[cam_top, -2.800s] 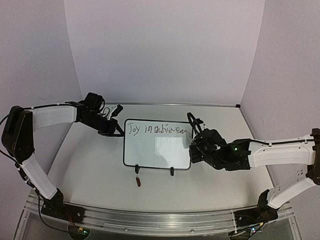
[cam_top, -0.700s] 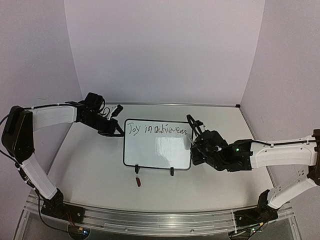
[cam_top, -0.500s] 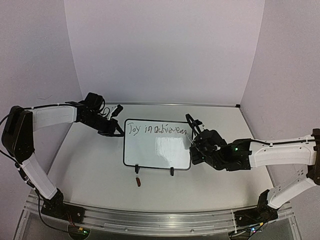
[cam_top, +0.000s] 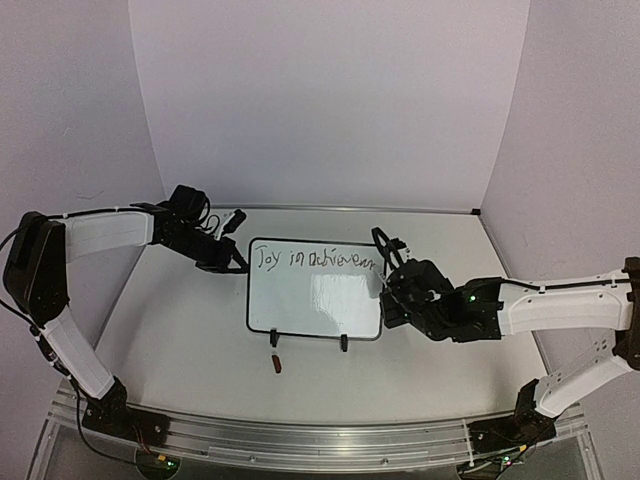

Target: Write a sentence on the whiteboard

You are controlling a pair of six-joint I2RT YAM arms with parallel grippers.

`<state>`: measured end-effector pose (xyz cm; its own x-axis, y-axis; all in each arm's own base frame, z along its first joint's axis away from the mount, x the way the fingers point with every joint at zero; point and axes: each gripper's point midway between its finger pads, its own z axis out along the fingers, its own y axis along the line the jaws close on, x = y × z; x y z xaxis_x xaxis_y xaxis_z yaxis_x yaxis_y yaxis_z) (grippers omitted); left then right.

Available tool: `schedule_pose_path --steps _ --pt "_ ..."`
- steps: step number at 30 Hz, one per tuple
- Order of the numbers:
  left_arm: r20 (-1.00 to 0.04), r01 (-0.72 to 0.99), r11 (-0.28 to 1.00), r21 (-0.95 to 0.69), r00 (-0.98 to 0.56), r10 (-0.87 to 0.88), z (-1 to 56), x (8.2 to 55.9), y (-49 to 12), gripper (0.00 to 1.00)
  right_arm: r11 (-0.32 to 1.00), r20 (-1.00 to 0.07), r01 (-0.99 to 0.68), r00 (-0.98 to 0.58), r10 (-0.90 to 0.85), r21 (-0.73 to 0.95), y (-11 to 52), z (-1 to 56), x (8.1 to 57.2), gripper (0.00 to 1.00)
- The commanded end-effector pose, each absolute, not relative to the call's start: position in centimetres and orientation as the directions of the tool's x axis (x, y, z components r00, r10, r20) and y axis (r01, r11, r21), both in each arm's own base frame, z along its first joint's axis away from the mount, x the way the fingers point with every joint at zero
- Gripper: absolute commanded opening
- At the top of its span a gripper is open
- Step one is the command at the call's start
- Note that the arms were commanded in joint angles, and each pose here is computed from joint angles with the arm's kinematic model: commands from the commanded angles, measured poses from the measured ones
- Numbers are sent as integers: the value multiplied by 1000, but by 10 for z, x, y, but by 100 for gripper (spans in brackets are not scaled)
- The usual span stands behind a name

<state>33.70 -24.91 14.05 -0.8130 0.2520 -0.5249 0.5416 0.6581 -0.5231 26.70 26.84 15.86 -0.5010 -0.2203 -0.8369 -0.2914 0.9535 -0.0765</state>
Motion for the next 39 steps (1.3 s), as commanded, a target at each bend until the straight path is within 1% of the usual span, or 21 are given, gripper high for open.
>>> schedule_pose_path --steps 1,20,39 --pt "-559 559 661 -501 -792 246 155 347 -252 3 968 -862 -241 -474 -178 -67 262 175 273 0" --pt "-557 559 661 -501 -793 247 154 347 -251 3 961 -855 -254 -469 -222 -110 272 177 284 0" --pt "-557 559 661 -501 -793 248 154 348 -252 3 962 -845 -271 -503 -182 -45 264 166 270 0"
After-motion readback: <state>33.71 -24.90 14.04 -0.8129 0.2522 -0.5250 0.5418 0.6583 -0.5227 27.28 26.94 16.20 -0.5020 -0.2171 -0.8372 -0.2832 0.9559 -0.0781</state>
